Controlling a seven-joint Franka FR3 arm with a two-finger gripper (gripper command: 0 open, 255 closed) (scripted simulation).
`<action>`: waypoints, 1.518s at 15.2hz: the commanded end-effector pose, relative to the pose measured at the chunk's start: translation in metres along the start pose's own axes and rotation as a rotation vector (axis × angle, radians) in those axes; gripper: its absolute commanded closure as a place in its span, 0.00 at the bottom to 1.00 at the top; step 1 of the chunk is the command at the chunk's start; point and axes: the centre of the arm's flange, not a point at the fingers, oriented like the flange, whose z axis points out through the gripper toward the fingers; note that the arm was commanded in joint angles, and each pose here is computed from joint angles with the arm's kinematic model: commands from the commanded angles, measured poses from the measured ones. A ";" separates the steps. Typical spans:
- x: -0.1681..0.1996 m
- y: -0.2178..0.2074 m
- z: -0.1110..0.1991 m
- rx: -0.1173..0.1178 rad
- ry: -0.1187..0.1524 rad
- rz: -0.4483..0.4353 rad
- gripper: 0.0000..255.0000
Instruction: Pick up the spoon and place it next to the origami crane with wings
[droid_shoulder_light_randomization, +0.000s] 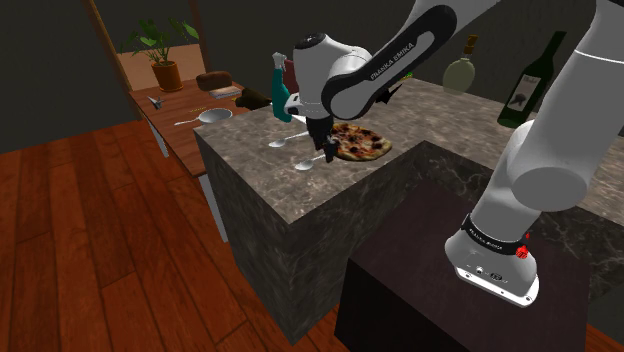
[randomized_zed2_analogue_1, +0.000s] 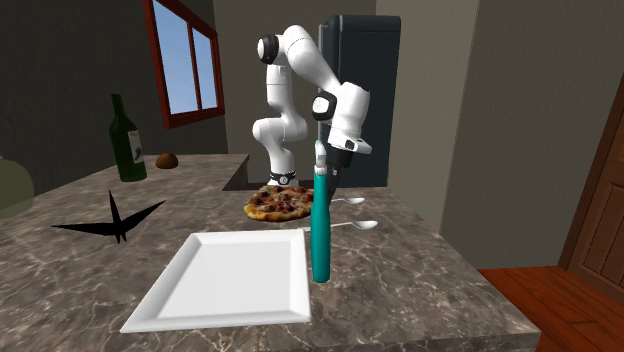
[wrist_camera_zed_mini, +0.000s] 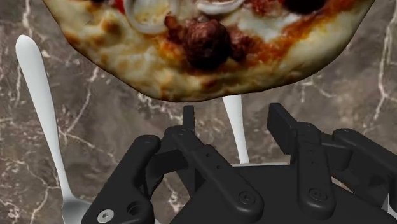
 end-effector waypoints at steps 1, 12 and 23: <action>0.000 0.000 0.000 0.000 0.000 0.000 1.00; -0.004 0.002 -0.015 0.000 0.000 0.000 1.00; -0.017 0.008 -0.071 0.000 0.000 0.000 1.00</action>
